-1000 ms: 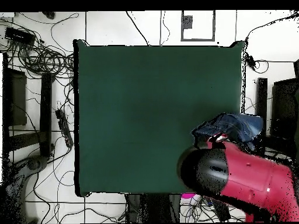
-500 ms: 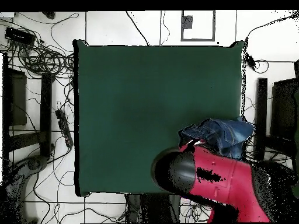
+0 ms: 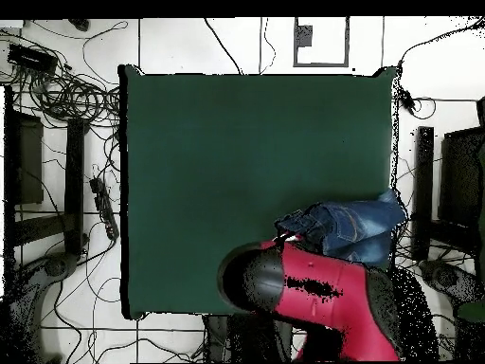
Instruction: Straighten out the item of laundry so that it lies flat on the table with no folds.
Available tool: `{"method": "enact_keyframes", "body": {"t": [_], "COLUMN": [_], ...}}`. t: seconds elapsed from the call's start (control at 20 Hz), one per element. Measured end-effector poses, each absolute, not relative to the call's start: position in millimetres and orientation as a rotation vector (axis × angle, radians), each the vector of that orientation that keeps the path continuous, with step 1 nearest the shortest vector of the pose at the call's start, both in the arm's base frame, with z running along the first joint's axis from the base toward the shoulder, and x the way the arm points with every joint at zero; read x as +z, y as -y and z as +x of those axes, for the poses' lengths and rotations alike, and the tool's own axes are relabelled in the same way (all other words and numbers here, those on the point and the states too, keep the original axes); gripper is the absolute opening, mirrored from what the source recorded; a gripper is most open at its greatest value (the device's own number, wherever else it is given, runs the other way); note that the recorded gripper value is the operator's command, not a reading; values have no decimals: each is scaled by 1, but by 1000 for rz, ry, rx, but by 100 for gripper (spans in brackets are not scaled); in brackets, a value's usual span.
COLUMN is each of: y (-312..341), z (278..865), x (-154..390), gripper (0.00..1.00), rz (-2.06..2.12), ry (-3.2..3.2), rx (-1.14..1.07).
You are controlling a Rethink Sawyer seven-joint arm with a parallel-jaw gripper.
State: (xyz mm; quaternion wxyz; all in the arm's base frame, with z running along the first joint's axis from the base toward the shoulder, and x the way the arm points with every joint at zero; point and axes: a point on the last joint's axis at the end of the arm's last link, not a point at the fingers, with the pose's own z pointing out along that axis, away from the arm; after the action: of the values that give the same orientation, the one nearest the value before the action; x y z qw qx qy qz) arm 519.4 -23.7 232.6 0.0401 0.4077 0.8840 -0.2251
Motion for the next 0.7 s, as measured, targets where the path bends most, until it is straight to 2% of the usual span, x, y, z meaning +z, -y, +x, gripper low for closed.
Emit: {"method": "enact_keyframes", "body": {"t": [0.7], "y": [-76], "z": [511], "x": [178], "gripper": [0], "rz": [1250], "ry": [-2656], "rx": [-678]}}
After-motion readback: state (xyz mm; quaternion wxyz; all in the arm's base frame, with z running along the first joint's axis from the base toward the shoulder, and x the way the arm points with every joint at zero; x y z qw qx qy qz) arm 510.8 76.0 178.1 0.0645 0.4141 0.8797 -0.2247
